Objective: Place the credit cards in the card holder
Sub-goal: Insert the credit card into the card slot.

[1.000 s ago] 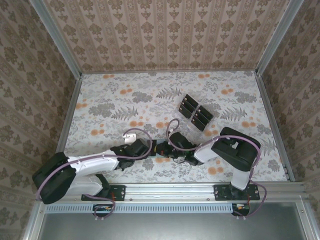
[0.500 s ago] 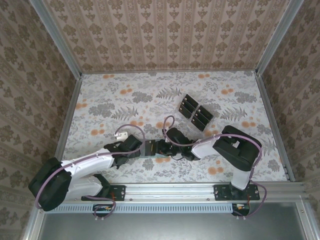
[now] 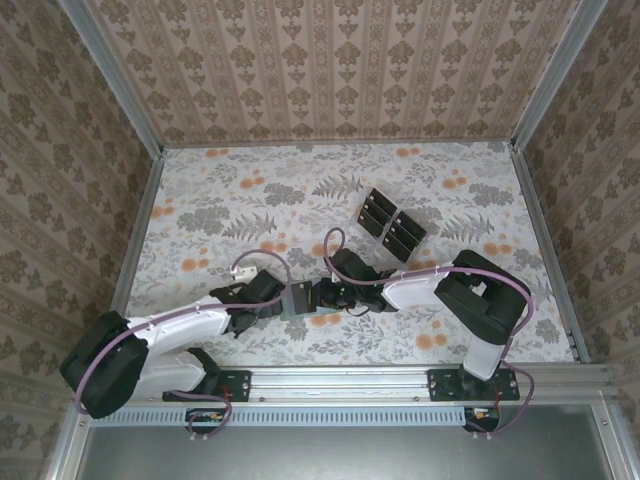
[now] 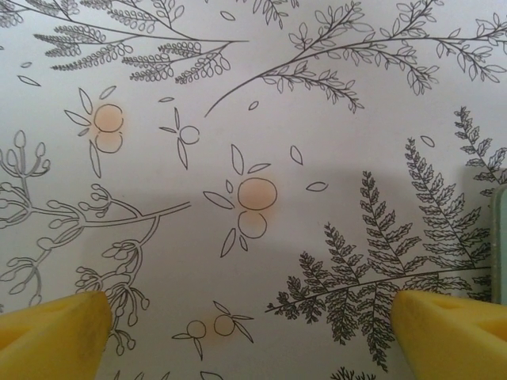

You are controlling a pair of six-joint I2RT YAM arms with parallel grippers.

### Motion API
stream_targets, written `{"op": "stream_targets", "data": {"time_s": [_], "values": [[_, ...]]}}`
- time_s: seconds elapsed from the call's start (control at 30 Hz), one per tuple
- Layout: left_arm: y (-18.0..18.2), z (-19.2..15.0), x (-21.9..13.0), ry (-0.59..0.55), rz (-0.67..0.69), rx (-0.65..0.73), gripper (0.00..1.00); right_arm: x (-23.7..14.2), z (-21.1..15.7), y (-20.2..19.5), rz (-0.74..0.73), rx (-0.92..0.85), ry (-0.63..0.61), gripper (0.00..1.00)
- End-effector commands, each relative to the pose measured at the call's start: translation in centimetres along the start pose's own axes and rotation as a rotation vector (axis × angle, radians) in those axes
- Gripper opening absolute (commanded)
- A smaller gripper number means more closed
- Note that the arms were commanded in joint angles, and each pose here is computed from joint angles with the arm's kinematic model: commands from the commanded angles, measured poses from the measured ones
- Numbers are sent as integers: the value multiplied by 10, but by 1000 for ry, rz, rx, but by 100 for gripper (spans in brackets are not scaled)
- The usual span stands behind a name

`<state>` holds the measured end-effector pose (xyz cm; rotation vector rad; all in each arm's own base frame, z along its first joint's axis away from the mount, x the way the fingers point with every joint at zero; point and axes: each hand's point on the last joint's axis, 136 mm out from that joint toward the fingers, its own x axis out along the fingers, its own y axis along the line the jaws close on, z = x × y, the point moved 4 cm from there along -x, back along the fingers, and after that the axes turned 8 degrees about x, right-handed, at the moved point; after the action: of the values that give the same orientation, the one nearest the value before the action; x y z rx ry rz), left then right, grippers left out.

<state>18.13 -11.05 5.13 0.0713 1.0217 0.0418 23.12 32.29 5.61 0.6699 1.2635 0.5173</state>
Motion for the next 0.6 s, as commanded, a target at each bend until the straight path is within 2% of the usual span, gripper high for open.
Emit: {"op": "stream_targets", "data": {"time_s": [0.0, 0.23, 0.57], "values": [[1, -5, 4, 15, -4, -17, 100, 2, 1, 3, -6, -8, 27, 15], [-2, -7, 7, 18, -22, -15, 100, 7, 0, 11, 16, -21, 64, 9], [-7, -9, 9, 21, -28, -5, 100, 14, -4, 16, 18, -34, 135, 6]]}}
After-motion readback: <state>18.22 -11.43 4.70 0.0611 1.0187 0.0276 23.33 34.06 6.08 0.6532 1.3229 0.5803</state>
